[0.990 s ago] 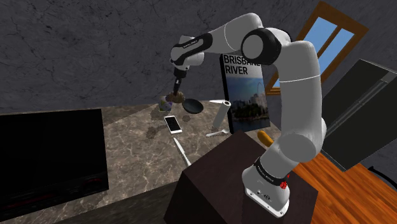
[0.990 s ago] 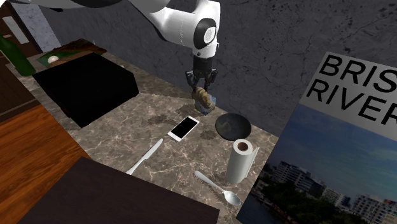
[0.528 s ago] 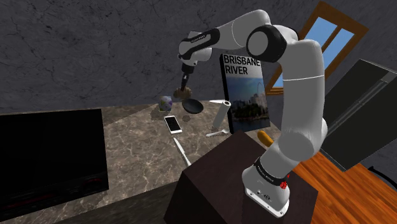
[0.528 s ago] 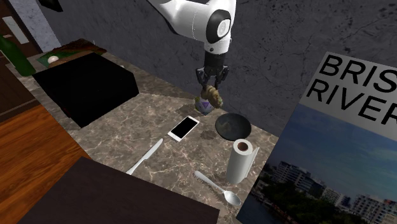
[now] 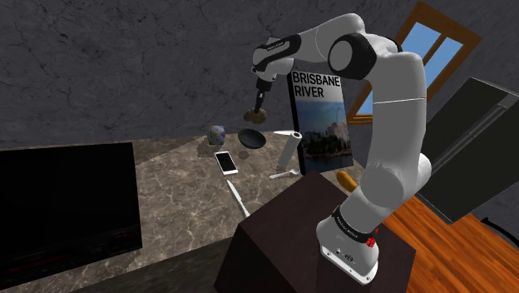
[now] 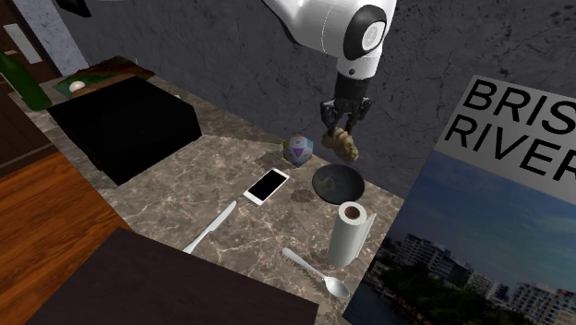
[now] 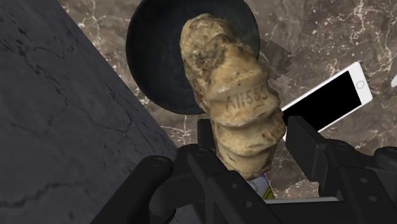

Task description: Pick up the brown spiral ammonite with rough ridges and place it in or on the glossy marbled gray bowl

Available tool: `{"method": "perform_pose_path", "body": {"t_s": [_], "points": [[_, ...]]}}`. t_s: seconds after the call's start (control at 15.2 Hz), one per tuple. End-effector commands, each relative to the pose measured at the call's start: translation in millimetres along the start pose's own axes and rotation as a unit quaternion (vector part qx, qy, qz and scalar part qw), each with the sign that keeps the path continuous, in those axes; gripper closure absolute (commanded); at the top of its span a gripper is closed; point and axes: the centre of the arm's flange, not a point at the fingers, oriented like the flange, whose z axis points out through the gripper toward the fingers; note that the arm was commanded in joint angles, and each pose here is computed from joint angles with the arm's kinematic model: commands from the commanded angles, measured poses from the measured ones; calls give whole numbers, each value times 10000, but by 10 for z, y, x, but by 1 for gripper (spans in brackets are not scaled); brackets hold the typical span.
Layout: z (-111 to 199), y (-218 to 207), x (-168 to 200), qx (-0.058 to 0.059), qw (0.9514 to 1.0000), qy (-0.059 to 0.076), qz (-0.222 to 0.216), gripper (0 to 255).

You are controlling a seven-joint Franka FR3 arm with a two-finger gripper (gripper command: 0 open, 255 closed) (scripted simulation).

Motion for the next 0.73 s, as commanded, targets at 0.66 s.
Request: {"method": "perform_pose_path", "body": {"t_s": [0.66], "points": [[471,155,-158,0,10000,2,-7,255]]}}
